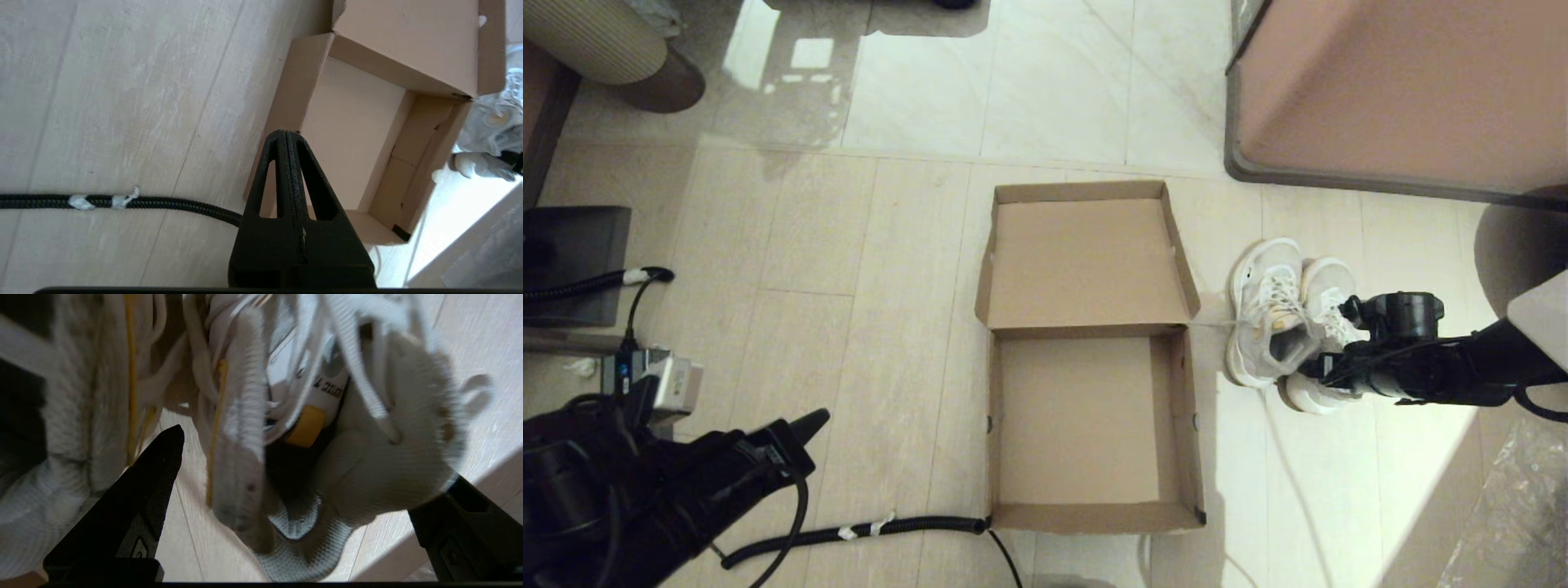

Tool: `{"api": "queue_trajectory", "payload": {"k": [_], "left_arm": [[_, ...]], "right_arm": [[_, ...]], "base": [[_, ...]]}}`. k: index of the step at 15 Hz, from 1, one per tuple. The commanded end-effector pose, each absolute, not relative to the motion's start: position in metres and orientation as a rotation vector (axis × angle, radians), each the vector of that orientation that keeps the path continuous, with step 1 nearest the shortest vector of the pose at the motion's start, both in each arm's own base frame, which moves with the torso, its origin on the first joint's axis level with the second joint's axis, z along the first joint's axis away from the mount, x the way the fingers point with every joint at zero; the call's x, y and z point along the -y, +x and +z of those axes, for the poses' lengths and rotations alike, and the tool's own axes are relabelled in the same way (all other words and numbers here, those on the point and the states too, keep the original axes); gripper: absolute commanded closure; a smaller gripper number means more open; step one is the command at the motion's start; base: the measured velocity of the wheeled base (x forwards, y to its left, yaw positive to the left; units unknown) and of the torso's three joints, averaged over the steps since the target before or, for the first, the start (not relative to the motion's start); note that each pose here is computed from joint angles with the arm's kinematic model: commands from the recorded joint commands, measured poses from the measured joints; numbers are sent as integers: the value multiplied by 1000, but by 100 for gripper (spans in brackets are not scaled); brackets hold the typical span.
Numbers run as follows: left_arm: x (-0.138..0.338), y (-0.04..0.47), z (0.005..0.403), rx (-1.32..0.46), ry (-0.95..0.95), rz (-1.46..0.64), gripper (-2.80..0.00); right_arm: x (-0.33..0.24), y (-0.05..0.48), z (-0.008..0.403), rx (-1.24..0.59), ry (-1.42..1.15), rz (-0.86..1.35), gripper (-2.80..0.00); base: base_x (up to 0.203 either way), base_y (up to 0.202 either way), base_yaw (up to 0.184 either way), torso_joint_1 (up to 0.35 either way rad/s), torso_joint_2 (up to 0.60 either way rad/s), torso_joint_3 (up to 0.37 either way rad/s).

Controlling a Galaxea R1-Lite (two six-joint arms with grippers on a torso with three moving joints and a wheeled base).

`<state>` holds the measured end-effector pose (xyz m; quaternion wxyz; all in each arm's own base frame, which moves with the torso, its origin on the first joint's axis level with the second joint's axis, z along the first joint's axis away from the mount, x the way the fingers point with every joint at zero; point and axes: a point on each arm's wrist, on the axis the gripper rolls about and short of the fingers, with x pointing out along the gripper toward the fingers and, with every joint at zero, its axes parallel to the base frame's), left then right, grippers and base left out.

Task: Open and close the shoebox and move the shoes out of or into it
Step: Put the shoes into the shoe box

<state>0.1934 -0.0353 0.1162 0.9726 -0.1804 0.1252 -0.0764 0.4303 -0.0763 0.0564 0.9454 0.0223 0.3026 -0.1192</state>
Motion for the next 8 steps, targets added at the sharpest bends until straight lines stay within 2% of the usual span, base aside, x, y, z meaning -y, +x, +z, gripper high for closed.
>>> {"api": "queue_trajectory", "payload": {"k": [1, 5, 8], "left_arm": [[36, 195, 116, -251, -364, -155, 0], [37, 201, 116, -252, -364, -156, 0], [36, 198, 116, -248, -364, -157, 0]], "right_arm": [[77, 433, 39, -660, 13, -249, -280], [86, 430, 41, -666, -18, -276, -280], [56, 434, 46, -650, -7, -216, -280]], "base": [[0, 0, 0, 0, 0, 0], [0, 0, 0, 0, 0, 0], [0, 0, 0, 0, 0, 0]]}}
